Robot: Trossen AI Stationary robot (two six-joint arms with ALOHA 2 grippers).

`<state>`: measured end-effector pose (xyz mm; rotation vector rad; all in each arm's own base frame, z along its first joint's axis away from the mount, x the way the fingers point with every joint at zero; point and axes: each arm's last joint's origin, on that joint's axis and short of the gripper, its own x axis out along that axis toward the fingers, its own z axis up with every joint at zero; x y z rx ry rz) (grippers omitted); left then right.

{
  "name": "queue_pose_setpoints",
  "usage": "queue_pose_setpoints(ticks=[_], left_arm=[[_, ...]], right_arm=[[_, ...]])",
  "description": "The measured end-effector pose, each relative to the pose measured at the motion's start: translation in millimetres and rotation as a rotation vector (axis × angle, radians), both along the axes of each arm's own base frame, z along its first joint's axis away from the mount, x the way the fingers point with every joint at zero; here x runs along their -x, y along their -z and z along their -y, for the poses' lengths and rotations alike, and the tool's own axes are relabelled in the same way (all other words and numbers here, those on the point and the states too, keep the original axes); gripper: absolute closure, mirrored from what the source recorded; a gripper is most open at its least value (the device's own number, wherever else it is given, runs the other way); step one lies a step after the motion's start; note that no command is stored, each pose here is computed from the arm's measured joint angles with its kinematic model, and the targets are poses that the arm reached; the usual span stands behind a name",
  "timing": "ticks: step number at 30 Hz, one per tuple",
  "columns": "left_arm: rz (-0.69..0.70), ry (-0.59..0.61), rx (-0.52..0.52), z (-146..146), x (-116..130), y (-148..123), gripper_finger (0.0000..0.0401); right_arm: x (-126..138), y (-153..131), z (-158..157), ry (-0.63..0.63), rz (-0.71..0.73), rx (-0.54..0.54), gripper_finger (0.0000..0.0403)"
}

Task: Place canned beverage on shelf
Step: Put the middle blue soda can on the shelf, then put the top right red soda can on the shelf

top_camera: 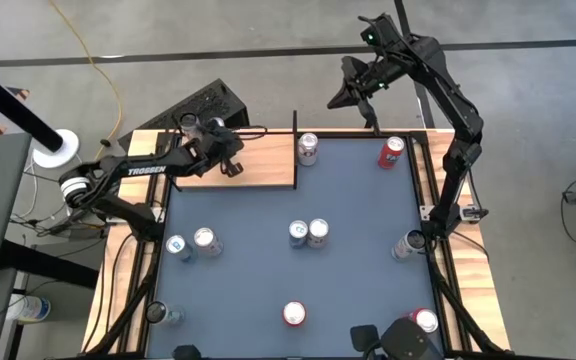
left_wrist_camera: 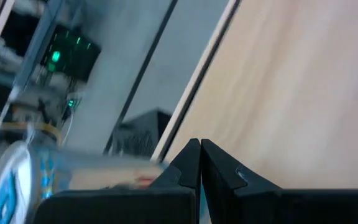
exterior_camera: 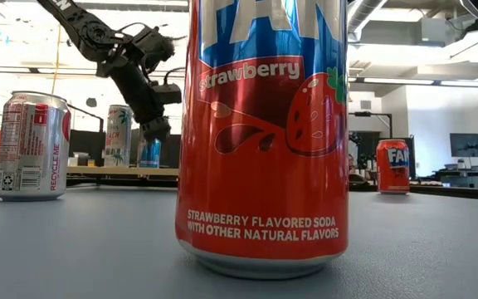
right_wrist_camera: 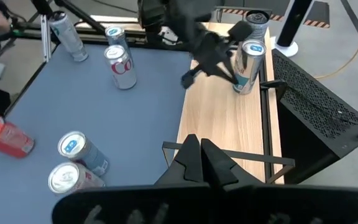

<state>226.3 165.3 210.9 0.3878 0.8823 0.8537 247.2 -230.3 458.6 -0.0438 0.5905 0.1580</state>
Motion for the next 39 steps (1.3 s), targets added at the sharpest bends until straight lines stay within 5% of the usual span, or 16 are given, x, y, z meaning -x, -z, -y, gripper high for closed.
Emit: queue_pose_setpoints(ticks=[5,10,15,23,30,39], left_arm=[[0.103,0.127,-0.063,34.4,-8.1,-32.0,0.0401],[0.277,0.255,-0.072,72.9,8.9,-67.2,0.0401],[0.449,0.346,-0.065,94.3,41.2,-66.2,0.0401],[0.729,0.423,-0.108,111.2,85.2,-63.9,0.0401],[0.798,0.491,-0.086,117.3,97.2,-71.0,0.0401],[0.758,0.588,-0.01,120.0,96.0,-65.4,0.0401]], right_arm=[[-5.8,-0.7,-5.2,0.0,0.002,-0.026,0.0403],[-14.9,0.3,-16.9,-0.014,-0.022,-0.053,0.0403],[-15.4,11.2,-35.9,-0.025,-0.209,-0.045,0.0403],[-24.7,51.8,-35.4,-0.069,-0.315,-0.098,0.0403],[-10.0,99.7,-24.6,0.146,-0.337,-0.067,0.0403],[32.2,137.0,-75.3,0.492,-0.32,-0.078,0.0403]])
